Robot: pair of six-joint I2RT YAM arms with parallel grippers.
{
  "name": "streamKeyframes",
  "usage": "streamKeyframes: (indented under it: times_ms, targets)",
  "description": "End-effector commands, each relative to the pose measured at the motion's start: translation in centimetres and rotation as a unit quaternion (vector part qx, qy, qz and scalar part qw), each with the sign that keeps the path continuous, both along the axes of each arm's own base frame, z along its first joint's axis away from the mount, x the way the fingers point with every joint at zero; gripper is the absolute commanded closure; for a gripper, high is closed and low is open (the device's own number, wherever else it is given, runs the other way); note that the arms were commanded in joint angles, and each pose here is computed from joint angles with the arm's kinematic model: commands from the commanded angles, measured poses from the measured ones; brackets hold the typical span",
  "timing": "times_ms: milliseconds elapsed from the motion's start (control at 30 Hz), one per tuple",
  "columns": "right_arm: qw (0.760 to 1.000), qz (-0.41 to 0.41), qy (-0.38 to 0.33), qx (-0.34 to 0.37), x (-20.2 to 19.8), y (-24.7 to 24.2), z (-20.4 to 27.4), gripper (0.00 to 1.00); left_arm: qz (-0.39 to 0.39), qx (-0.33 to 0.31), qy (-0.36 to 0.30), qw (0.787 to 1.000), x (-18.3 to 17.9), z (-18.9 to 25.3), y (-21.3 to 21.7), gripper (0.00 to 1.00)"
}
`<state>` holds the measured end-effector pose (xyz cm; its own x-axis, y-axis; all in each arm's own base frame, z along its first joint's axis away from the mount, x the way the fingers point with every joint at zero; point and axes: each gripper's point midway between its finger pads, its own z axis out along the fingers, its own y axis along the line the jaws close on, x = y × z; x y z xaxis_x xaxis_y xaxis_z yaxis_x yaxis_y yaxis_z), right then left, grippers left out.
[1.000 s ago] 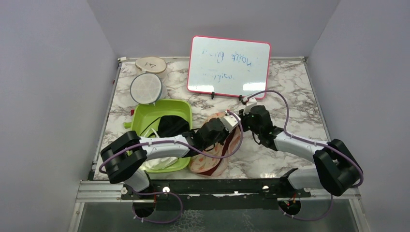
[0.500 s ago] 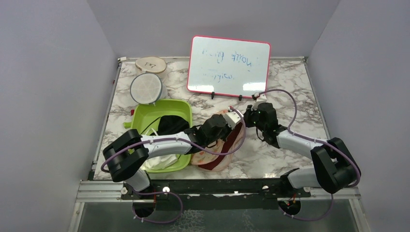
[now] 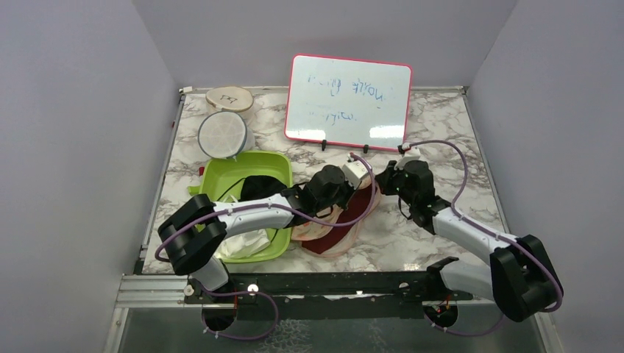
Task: Unzip the laundry bag and remove the bra
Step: Unzip the laundry bag at the center of the board.
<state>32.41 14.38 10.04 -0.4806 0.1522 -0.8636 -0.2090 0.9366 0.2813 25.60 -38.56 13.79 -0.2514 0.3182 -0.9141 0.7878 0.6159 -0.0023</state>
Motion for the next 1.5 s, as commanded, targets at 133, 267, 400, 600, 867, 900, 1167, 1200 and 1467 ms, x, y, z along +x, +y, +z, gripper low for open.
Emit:
streamKeyframes:
  times_ms: [133,267,400,600,867,900,1167,1200,1467]
  targets:
    - [1.000,0.002,0.001,0.001,-1.1,-0.7,0.5,0.99,-0.032,0.004,0.062,0.998,-1.8,-2.6,-1.3,0.88]
    - [1.000,0.008,0.001,-0.001,-1.5,-0.7,0.6,0.99,-0.021,0.007,0.066,0.998,-1.2,-3.0,-1.8,0.72]
    - [1.000,0.014,-0.001,0.002,-1.7,-0.5,1.0,0.99,-0.024,0.010,0.071,0.997,-0.8,-3.5,-3.2,0.69]
    - [1.000,0.026,0.003,0.010,-1.9,-0.1,0.9,0.99,-0.004,0.007,0.077,0.997,0.3,-4.1,-5.0,0.64]
    - [1.000,0.026,0.004,0.011,-2.1,-0.1,0.8,0.99,0.002,0.019,0.064,0.998,1.9,-3.9,-6.5,0.60]
    - [1.000,0.026,0.005,0.010,-2.2,-0.1,0.7,0.99,0.003,0.022,0.061,0.998,2.0,-3.9,-6.5,0.69]
    - [1.000,0.014,0.003,0.001,-2.0,-0.7,0.5,0.99,-0.035,0.041,0.032,0.998,0.8,-2.7,-4.9,1.00]
    - [1.000,0.012,0.005,-0.002,-1.9,-0.8,0.3,0.99,-0.044,0.045,0.025,0.998,0.6,-2.5,-4.6,1.00]
    - [0.999,-0.013,0.019,0.029,0.3,-1.6,-1.4,0.99,-0.101,0.045,0.018,0.994,-1.5,-1.2,-3.9,1.00]
